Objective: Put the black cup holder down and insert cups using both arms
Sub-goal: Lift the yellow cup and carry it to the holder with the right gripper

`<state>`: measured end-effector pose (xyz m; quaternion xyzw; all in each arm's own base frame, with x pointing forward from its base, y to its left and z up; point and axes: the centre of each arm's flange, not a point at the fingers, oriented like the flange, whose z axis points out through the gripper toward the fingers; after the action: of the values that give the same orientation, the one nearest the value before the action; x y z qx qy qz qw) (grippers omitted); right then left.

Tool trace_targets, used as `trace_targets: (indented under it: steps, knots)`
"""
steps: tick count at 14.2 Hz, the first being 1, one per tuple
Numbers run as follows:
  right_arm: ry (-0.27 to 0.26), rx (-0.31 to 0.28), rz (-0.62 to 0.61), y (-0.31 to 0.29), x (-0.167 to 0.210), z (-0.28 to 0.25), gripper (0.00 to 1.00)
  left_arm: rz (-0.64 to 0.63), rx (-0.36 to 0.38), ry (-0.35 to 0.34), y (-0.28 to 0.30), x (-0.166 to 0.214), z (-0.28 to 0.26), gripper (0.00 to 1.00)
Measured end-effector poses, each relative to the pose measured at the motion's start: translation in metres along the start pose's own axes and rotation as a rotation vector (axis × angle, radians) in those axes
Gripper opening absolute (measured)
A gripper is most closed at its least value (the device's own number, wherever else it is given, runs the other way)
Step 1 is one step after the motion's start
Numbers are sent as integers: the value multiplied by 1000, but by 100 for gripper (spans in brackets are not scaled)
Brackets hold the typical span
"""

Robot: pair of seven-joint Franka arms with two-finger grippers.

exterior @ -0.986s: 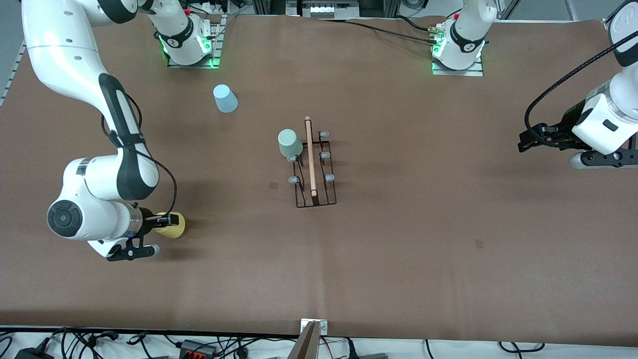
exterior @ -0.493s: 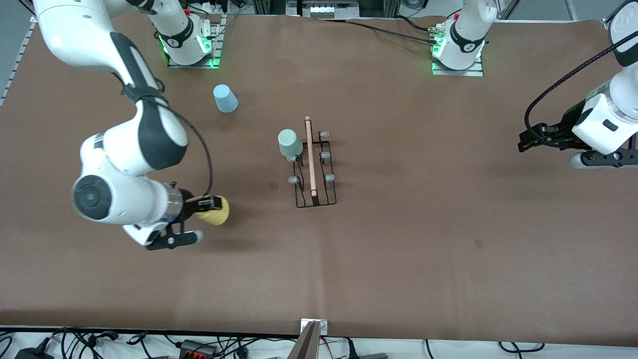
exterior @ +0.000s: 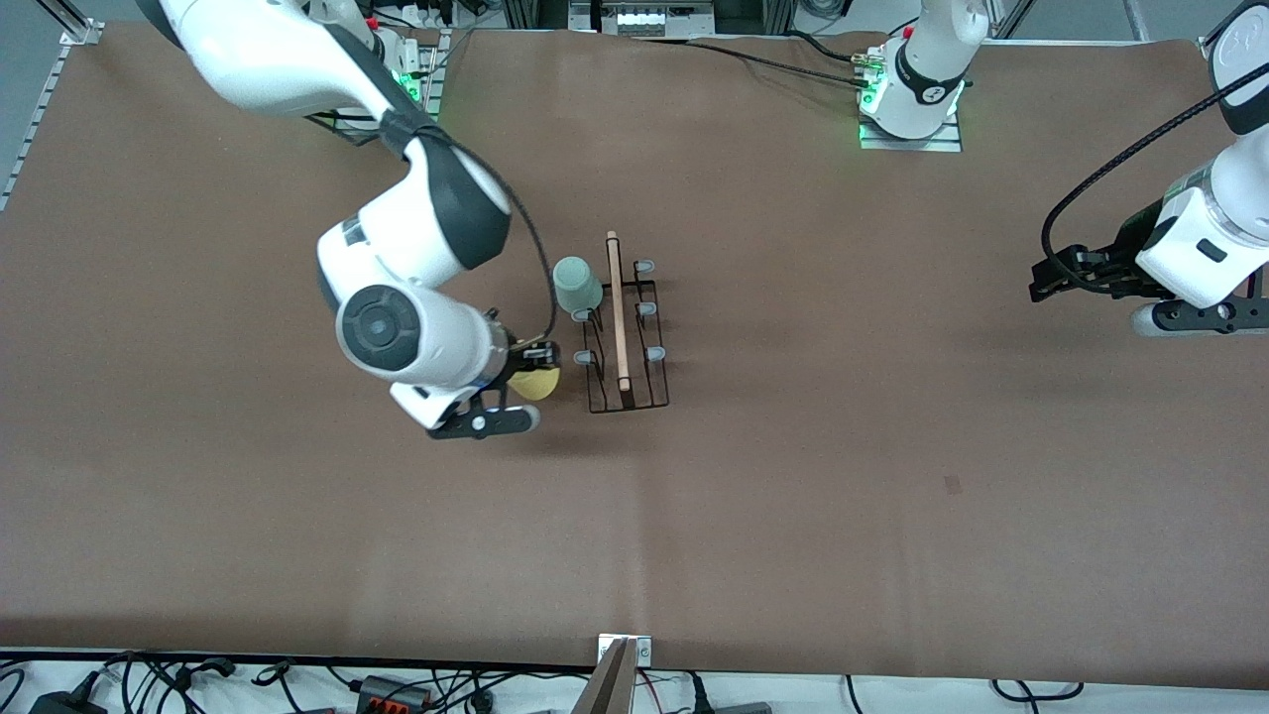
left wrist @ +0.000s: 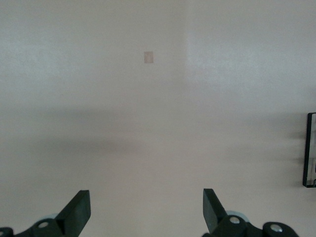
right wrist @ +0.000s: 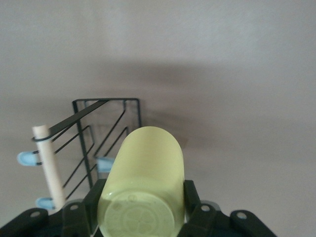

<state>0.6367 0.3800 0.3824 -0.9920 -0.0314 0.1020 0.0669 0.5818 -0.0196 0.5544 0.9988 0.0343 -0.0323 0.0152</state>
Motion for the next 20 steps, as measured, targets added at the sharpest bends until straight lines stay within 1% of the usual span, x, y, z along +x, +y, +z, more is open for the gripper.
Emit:
trace_targets:
  steps: [2, 5, 7, 9, 13, 20]
  knots:
    - [6, -2, 31, -23, -10, 4, 67, 1, 0, 0, 0, 0, 0, 100]
    - [46, -1, 52, -47, -19, 7, 67, 1, 0, 0, 0, 0, 0, 100]
    - [54, 1, 62, -55, -22, 10, 67, 1, 0, 0, 0, 0, 0, 100]
    - [52, -3, 63, -58, -21, 18, 67, 1, 0, -1, 0, 0, 0, 100]
    - [52, -39, 60, -55, -16, 37, 67, 1, 0, -1, 0, 0, 0, 100]
    - [35, -42, 67, -51, -7, 65, 67, 1, 0, -2, 0, 0, 0, 100]
